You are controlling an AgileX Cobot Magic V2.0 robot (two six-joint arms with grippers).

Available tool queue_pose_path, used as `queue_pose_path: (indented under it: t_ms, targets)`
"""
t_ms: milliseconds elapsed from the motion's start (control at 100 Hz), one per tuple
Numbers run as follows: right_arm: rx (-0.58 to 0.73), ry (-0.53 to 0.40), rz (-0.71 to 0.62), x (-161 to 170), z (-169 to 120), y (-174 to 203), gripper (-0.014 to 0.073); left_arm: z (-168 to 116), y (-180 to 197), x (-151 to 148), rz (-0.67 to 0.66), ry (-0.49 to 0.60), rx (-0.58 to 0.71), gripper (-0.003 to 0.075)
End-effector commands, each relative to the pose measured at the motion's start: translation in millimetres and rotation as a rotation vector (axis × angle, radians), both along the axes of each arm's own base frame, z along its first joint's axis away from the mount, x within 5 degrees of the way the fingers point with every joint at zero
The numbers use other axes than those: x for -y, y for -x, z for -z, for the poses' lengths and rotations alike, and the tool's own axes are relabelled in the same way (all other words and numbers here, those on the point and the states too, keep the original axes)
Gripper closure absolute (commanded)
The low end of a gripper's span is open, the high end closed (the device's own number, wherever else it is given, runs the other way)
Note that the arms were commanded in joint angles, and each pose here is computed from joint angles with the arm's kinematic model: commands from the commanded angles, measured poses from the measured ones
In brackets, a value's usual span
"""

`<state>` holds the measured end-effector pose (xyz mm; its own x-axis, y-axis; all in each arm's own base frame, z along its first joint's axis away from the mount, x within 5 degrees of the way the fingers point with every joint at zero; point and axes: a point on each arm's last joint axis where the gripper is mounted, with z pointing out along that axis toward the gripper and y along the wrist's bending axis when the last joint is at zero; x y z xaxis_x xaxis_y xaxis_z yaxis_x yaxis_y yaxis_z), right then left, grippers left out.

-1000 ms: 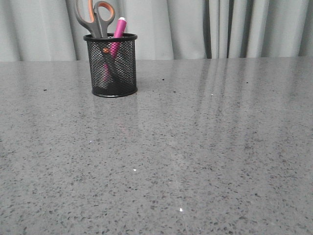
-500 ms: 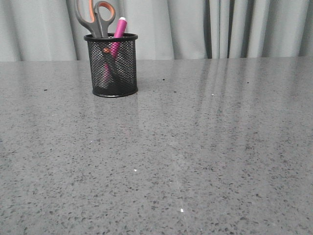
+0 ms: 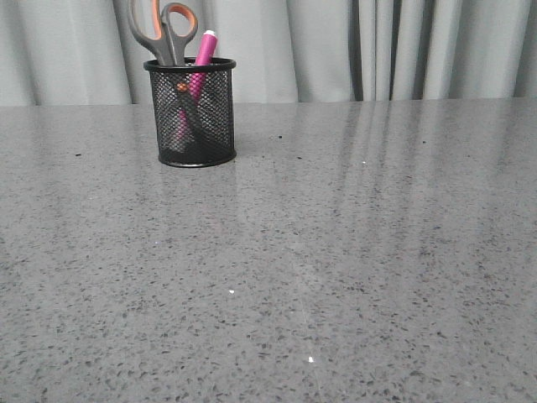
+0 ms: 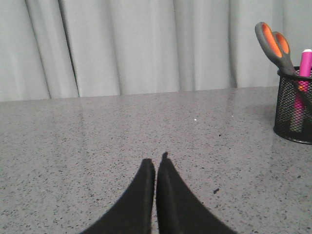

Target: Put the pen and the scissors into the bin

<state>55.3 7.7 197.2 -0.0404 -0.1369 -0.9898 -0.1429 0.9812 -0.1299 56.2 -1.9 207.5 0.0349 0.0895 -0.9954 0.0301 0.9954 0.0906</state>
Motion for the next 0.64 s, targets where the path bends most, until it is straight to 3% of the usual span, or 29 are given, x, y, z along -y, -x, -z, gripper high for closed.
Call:
queue_pose_path:
  t_ms: [0, 630]
  targets:
    - [0.068, 0.006, 0.009, 0.7, -1.2, 0.5, 0.0664, 6.6, 0.8, -0.2, -0.001, 0.012, 0.061, 0.0739]
    - [0.076, 0.004, 0.009, 0.7, -2.5, 0.6, 0.0664, 6.6, 0.8, -0.2, -0.001, 0.012, 0.061, 0.0739]
